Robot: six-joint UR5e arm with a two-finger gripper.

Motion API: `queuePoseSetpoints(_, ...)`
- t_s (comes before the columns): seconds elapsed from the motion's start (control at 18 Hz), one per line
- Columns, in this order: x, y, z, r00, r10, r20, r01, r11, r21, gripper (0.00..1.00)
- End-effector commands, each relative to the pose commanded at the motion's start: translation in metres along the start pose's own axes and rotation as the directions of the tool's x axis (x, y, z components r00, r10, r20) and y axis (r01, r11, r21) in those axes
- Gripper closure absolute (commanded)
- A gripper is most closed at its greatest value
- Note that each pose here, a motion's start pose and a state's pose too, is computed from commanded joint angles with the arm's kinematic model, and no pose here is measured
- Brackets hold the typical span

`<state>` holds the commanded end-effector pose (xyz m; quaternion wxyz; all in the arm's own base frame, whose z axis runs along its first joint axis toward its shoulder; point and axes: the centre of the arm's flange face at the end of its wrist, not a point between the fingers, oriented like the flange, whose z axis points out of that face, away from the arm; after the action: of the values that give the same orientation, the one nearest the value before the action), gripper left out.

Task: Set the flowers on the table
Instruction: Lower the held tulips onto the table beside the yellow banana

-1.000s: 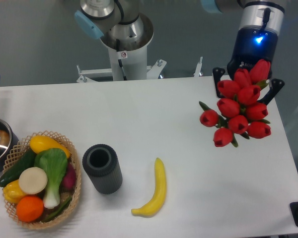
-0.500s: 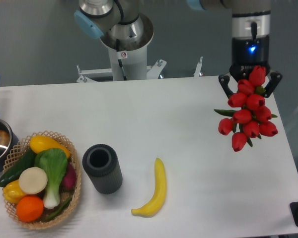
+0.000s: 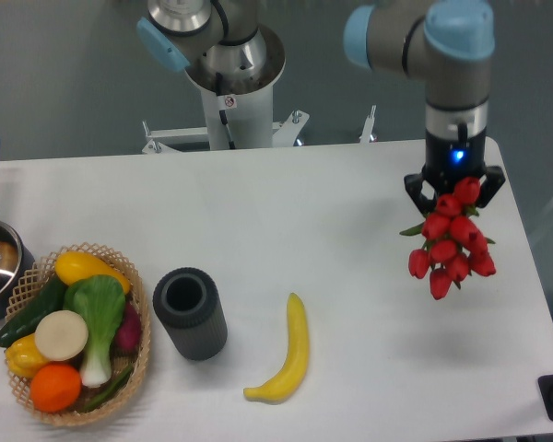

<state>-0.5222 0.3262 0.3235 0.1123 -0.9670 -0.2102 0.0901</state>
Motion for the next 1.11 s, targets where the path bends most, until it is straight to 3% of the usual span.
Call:
queuePoseSetpoints(0.33, 0.016, -0.007, 0.048, 0.998, 0.025, -0.058, -0.028, 0.998, -0.054, 0.66)
queuePoseSetpoints(0.5, 0.023, -0.007, 0.067, 0.998, 0.046, -0.050, -0.052, 0.992, -0.118, 0.66)
queuePoseSetpoints(0.83, 0.041, -0.015, 0.098, 0.993, 0.071, -0.091, -0.084, 0.986, -0.147, 0.64)
queuePoseSetpoints(1.0, 0.043, -0.021, 0.102, 0.992, 0.083, -0.095, -0.096, 0.985, -0.145, 0.41)
queuePoseSetpoints(1.06, 0.043, -0.022, 0.101, 0.992, 0.084, -0.091, -0.096, 0.985, -0.144, 0.39)
queuePoseSetpoints(1.11, 0.042, -0.022, 0.101, 0.992, 0.088, -0.091, -0.101, 0.985, -0.142, 0.26)
